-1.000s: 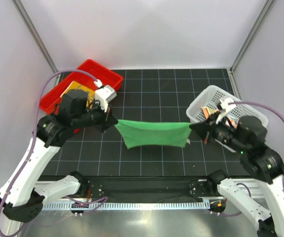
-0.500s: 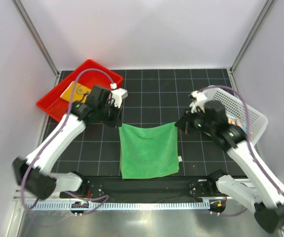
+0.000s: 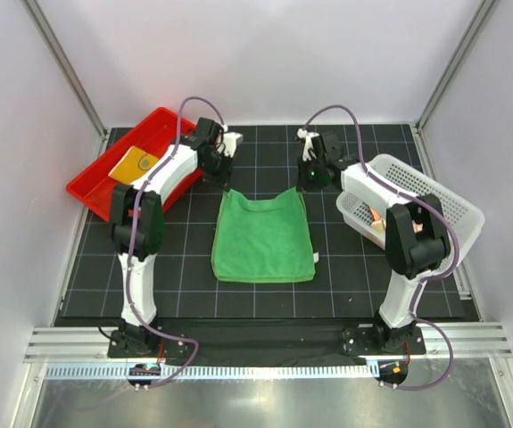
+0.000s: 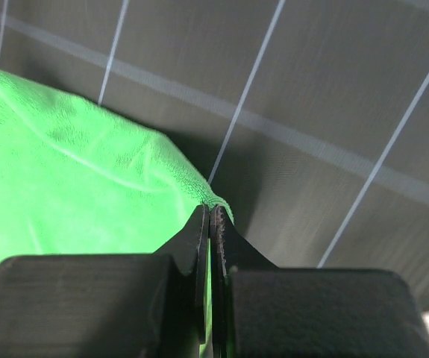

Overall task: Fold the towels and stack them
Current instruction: Fold the towel

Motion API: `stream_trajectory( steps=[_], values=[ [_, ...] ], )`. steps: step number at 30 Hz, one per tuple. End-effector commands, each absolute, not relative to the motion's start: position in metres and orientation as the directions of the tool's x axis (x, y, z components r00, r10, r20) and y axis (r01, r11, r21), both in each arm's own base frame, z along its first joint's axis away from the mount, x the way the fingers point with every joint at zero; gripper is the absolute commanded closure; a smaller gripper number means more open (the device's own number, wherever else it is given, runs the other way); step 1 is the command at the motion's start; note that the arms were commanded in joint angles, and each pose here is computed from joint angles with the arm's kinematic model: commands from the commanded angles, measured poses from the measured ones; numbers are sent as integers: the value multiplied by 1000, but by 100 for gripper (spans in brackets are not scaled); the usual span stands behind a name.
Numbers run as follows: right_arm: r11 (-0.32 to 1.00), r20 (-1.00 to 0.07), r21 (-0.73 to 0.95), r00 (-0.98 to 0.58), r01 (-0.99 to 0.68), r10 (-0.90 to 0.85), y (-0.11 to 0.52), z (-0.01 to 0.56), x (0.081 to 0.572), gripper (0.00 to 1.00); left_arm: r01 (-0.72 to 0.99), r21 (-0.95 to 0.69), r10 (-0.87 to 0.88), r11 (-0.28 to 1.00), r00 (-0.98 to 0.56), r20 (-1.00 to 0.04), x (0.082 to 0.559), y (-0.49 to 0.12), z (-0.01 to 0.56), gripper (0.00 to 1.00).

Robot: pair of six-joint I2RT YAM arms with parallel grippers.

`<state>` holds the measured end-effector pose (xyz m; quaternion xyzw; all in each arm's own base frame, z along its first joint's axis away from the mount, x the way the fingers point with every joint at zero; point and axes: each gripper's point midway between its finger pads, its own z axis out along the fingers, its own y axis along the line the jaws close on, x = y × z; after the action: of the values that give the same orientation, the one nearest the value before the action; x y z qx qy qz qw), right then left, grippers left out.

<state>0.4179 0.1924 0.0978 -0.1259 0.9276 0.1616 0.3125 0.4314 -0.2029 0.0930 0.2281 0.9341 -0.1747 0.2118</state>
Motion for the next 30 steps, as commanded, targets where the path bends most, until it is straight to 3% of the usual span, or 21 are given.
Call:
stream_trajectory(
  steps=[1, 10, 30],
  values=[
    [910, -726, 84, -651, -407, -224, 180, 130, 464, 99, 544, -193, 392, 817, -768, -507, 451, -195, 103, 100],
    [904, -640, 14, -698, -427, -320, 152, 86, 469, 99, 555, -131, 437, 822, -761, -480, 464, -172, 83, 100],
    [899, -639, -18, -686, -438, -347, 144, 83, 478, 99, 562, -90, 456, 822, -745, -487, 470, -165, 83, 100]
  ],
)
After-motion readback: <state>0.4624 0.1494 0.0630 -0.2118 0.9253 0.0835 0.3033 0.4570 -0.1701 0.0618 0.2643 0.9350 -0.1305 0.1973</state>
